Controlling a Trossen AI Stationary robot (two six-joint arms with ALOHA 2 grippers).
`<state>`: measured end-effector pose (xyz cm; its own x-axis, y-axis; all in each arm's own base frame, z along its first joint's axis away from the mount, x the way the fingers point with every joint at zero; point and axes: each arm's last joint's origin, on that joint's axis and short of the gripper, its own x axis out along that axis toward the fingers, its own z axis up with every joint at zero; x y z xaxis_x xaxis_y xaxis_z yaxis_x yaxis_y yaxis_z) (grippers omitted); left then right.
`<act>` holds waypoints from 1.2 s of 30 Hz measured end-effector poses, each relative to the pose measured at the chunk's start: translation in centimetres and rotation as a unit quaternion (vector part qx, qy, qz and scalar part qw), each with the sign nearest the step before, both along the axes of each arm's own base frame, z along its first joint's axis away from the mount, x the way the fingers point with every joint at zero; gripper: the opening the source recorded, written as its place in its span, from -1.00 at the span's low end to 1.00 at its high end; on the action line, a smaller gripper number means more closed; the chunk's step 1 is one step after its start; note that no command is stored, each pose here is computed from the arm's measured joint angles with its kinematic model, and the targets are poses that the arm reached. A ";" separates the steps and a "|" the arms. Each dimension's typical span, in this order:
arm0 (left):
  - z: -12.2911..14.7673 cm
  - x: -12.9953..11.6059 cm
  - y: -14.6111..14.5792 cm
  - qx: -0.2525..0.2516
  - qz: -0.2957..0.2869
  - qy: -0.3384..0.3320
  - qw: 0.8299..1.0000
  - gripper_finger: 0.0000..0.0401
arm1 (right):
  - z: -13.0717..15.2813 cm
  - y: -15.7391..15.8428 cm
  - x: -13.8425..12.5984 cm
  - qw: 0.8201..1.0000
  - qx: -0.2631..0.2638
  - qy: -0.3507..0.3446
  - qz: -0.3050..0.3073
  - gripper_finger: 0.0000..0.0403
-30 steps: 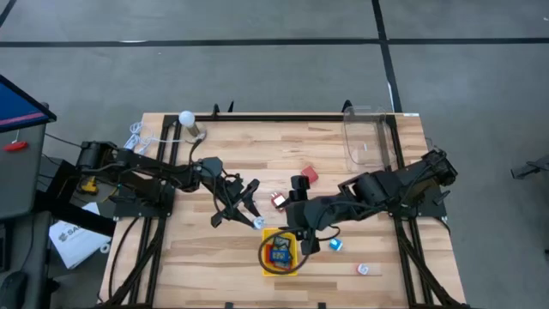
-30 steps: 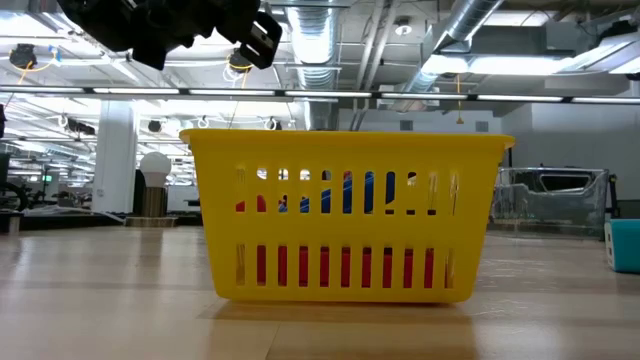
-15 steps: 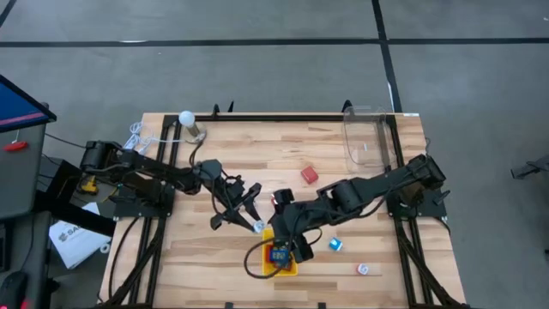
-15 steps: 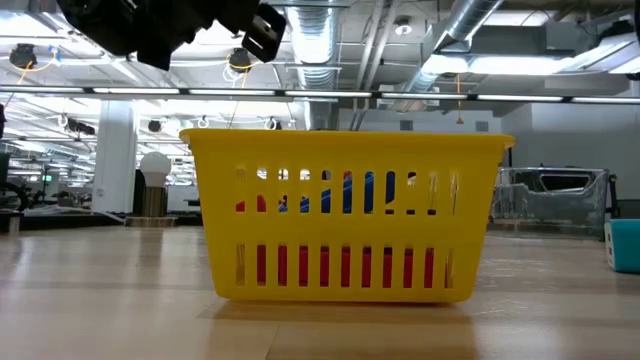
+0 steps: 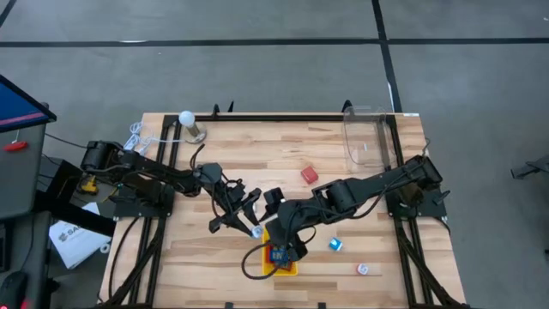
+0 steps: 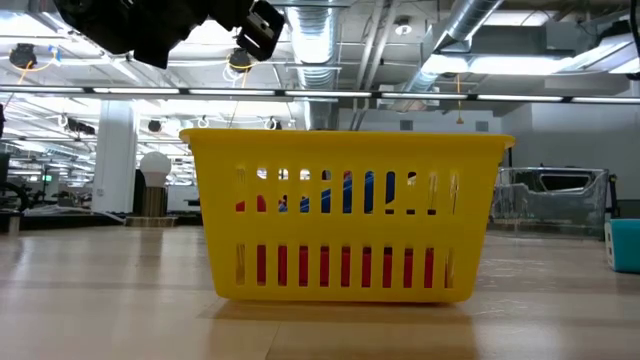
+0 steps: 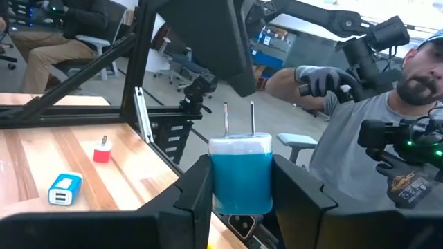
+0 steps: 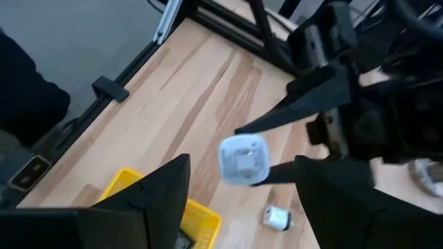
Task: Pick & Place Office items
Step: Put the left blue charger adapter into the transparent bin
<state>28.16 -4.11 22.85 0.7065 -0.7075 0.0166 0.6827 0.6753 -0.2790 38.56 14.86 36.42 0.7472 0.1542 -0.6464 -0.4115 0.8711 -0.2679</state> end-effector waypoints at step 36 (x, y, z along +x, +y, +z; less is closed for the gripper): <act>0.0 0.1 0.2 -0.002 0.010 -0.002 1.000 -0.42 | -2.2 -0.8 2.6 1.000 -0.012 -0.001 0.012 0.24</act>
